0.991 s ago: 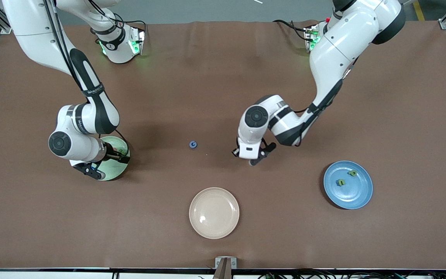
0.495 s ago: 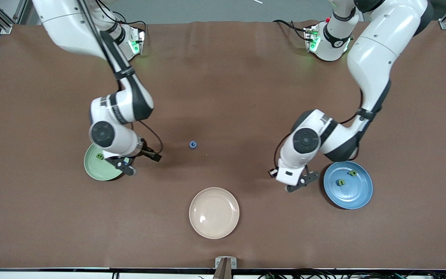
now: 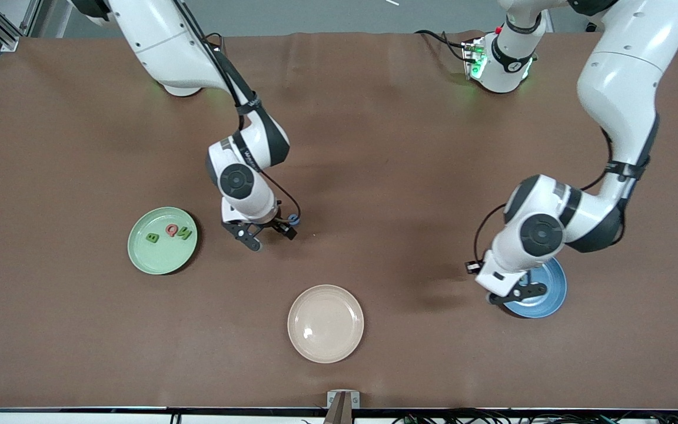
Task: Sort upper and lower case letters into plates
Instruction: 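Place the blue m on the blue plate while the right gripper reaches the C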
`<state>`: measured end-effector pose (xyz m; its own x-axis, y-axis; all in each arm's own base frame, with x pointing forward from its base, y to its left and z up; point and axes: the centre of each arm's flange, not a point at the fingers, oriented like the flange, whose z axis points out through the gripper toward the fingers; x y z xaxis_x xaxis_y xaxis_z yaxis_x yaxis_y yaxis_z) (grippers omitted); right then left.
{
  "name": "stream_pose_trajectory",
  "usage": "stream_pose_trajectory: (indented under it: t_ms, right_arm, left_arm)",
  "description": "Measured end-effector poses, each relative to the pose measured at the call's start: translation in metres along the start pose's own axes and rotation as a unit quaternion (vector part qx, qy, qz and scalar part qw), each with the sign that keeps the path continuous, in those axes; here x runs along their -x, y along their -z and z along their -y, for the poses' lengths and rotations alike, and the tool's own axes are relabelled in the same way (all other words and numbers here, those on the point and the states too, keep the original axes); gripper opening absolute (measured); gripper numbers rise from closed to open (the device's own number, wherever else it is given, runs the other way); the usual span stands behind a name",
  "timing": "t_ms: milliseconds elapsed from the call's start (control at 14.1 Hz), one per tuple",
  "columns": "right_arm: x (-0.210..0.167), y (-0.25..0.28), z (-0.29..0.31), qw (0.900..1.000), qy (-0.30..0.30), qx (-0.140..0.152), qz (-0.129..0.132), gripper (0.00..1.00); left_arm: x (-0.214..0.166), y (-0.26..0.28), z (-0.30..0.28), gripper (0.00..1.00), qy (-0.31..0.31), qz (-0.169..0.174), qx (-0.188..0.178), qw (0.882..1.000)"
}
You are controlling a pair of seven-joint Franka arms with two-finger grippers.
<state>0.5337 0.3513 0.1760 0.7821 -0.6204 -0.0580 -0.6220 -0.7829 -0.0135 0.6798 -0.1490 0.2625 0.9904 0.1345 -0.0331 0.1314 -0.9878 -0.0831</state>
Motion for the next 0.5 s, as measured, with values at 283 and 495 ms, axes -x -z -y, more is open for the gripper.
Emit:
stream_pose_trajectory:
  t_ms: [283, 495]
  right_arm:
    - [0.014, -0.010, 0.007, 1.000, -0.004, -0.007, -0.006, 0.93]
    - [0.022, -0.008, 0.011, 1.000, -0.007, -0.010, -0.007, 0.78]
  left_arm:
    - [-0.016, -0.013, 0.068, 0.27, -0.028, 0.013, 0.000, 1.000]
    - [-0.019, -0.018, 0.089, 0.27, -0.040, 0.017, 0.001, 0.999]
